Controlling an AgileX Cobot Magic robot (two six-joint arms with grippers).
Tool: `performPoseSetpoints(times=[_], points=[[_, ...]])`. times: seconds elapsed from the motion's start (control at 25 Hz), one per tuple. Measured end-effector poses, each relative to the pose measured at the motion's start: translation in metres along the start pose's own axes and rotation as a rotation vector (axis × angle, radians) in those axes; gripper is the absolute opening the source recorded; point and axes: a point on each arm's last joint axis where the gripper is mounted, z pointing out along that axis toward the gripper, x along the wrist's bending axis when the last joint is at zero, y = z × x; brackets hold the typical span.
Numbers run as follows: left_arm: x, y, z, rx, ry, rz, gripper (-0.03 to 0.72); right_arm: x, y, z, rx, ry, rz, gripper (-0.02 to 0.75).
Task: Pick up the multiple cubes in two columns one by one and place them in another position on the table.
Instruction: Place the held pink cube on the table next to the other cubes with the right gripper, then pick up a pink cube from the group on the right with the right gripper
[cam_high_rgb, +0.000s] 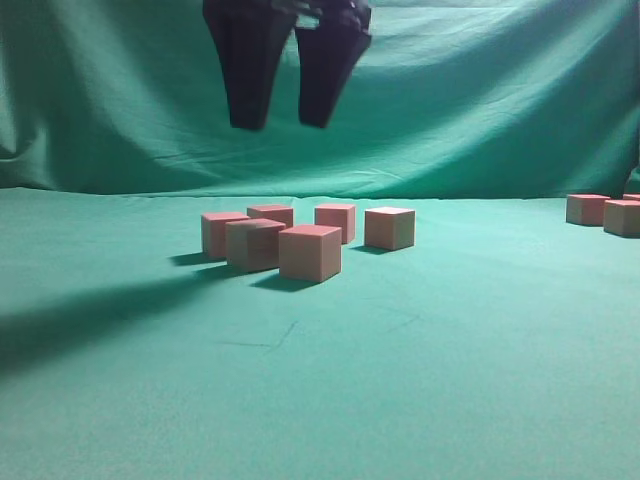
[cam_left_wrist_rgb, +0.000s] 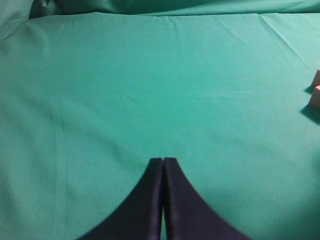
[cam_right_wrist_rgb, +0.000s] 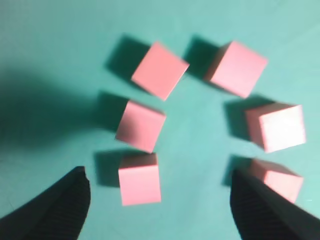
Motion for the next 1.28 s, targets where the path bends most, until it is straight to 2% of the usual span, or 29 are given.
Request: performPoseSetpoints(times=[0.12, 0.24, 0.4, 0.56, 0.76, 0.92, 1.04, 1.16, 1.28], points=[[0.000, 0.000, 0.000, 0.000, 0.000, 0.000, 0.000, -0.003, 0.003, -0.016, -0.030, -0.039, 0.046, 0.531], [0.000, 0.000, 0.000, 0.000, 0.000, 0.000, 0.000, -0.009, -0.002, -0.033, -0.042, -0.117, 0.114, 0.531], [0.000, 0.000, 0.000, 0.000, 0.000, 0.000, 0.000, -0.026, -0.020, -0.075, -0.104, -0.210, 0.231, 0.531], [0.000, 0.000, 0.000, 0.000, 0.000, 0.000, 0.000, -0.056, -0.065, -0.117, -0.148, -0.264, 0.395, 0.531], [0.000, 0.000, 0.000, 0.000, 0.000, 0.000, 0.000, -0.095, -0.141, -0.133, -0.092, -0.314, 0.624, 0.531], [0.000, 0.000, 0.000, 0.000, 0.000, 0.000, 0.000, -0.114, -0.192, -0.121, 0.003, -0.316, 0.766, 0.531], [0.000, 0.000, 0.000, 0.000, 0.000, 0.000, 0.000, -0.122, -0.216, -0.104, 0.042, -0.273, 0.852, 0.531], [0.000, 0.000, 0.000, 0.000, 0.000, 0.000, 0.000, -0.128, -0.226, -0.089, 0.007, -0.228, 0.916, 0.531], [0.000, 0.000, 0.000, 0.000, 0.000, 0.000, 0.000, -0.137, -0.225, -0.076, -0.017, -0.217, 0.909, 0.531]])
